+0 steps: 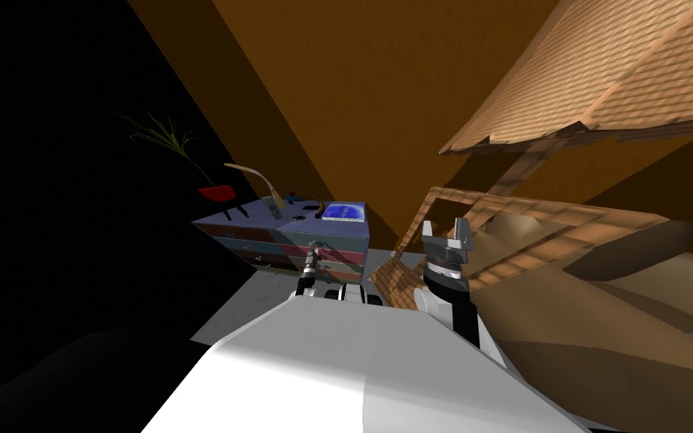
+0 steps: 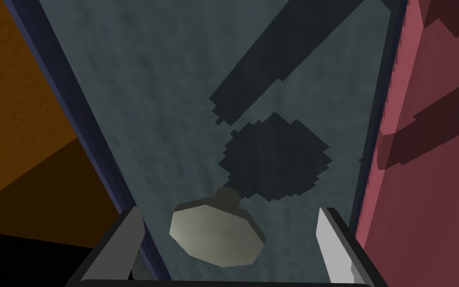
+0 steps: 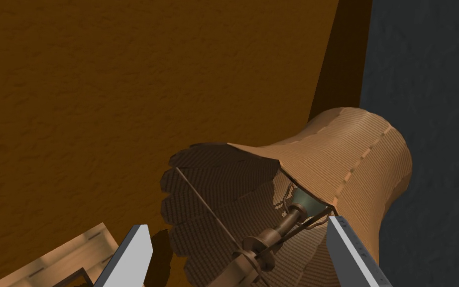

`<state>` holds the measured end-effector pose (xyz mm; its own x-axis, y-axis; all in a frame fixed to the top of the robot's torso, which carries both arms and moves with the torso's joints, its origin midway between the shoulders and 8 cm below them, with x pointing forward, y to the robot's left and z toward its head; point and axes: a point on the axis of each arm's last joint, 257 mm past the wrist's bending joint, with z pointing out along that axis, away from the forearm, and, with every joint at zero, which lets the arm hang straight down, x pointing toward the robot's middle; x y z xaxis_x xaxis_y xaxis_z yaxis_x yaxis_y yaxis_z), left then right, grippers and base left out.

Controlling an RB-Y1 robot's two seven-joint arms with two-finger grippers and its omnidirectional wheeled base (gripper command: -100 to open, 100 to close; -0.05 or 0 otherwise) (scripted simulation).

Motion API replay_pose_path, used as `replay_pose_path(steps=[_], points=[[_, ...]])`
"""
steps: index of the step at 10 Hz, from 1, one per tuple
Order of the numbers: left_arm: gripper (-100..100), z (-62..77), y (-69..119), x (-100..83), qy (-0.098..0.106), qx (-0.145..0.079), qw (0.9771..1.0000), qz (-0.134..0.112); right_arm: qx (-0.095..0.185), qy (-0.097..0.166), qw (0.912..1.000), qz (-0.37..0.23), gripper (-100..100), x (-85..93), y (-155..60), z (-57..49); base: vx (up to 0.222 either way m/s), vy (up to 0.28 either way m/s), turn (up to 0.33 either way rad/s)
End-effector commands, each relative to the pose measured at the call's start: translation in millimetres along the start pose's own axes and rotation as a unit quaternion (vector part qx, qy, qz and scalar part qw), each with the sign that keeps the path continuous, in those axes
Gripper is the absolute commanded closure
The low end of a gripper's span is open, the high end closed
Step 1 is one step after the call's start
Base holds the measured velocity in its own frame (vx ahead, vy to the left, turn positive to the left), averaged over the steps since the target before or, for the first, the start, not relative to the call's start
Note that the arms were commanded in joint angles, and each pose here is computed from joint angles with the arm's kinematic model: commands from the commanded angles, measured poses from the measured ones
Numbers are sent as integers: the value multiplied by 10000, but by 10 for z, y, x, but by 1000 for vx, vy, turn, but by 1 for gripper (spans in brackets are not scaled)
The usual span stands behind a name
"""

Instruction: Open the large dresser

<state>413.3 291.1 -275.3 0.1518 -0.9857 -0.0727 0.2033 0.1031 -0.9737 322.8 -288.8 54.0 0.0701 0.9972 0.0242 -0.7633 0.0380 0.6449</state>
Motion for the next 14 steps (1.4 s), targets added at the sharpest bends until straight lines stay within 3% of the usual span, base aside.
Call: replay_pose_path(steps=[1, 6, 7, 11, 13, 14], points=[[100, -27, 35, 8, 1, -12, 10000, -2, 0, 0, 10000, 0, 0, 0, 0, 0, -22, 0, 3], [100, -48, -53, 90, 37, 19, 10000, -13, -1, 0, 10000, 1, 0, 1, 0, 1, -157, 16, 16], [-100, -41, -48, 2, 149, 16, 9997, 175, 0, 0, 10000, 1, 0, 0, 0, 1, -17, -1, -3], [-100, -11, -34, -165, 347, -3, 9981, 514, 0, 0, 10000, 0, 0, 0, 0, 0, 27, -2, 1], [-100, 72, -29, -194, 341, -63, 9980, 531, 1, 0, 10000, 0, 0, 0, 0, -1, 140, -7, -3], [-100, 80, -34, -115, 244, -69, 9990, 359, 1, 0, 10000, -1, 0, 0, 0, -1, 138, -18, -1]])
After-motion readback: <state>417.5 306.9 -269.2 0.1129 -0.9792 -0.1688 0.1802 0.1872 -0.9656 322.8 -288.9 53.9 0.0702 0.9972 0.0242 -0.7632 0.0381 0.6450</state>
